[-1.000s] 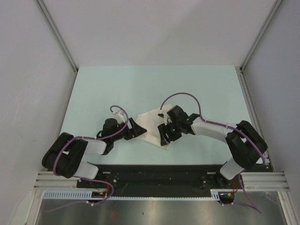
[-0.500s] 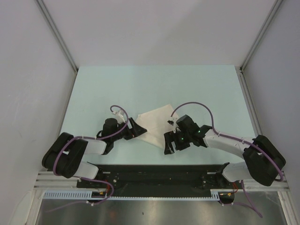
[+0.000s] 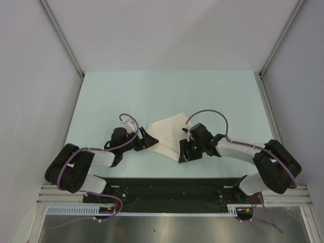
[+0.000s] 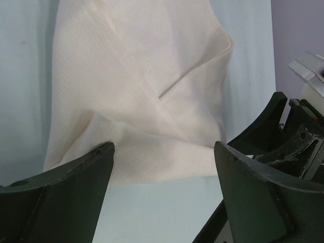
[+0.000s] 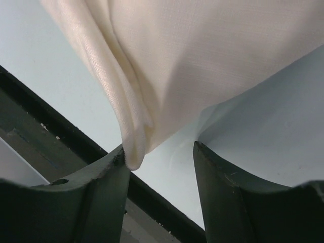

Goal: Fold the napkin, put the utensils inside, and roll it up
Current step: Roll the napkin with the utensil

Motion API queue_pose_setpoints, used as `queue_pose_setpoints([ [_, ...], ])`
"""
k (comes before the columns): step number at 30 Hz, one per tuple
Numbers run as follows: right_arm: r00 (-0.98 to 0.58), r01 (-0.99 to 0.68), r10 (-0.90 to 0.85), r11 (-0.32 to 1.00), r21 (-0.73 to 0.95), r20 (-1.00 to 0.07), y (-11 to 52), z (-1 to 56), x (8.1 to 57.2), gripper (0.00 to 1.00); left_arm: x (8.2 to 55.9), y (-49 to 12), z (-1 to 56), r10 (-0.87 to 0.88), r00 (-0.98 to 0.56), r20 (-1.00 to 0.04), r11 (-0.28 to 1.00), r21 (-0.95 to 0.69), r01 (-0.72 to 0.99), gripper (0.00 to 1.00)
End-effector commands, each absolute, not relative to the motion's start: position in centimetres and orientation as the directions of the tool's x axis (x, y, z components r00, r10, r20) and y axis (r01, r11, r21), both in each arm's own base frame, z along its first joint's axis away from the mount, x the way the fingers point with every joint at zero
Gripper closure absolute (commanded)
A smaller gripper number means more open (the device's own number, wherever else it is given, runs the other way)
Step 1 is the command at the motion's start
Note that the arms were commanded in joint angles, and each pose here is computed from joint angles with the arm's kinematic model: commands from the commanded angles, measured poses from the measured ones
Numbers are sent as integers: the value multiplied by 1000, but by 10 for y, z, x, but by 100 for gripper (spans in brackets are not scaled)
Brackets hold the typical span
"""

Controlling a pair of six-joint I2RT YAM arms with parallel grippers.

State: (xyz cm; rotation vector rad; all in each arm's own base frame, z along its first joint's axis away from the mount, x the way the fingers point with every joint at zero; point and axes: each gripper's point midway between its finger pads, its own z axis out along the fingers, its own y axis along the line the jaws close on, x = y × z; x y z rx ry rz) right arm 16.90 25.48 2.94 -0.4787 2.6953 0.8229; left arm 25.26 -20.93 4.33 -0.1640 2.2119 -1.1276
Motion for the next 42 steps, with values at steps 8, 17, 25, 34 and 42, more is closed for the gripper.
queue_pose_setpoints([
  [8, -919, -318, -136, 809, 495, -369, 254, 29, 195, 51, 229, -172, -16, -341, -835, -433, 780, -626, 6, 11],
  [17, -955, -240, -117, 848, 473, -274, 243, 8, 190, 76, 230, -169, -16, -347, -828, -441, 790, -614, -4, 11],
  [25, -975, -181, -113, 902, 392, -189, 225, -11, 183, 66, 230, -164, -16, -353, -819, -452, 803, -595, -18, 11],
  [34, -883, -361, -199, 866, 345, -424, 240, 55, 204, 33, 231, -166, -16, -346, -826, -445, 801, -598, -13, 11],
  [42, -389, -656, -359, 754, -18, -848, 296, 147, 217, 19, 231, -170, -18, -337, -844, -416, 794, -608, -17, 11],
])
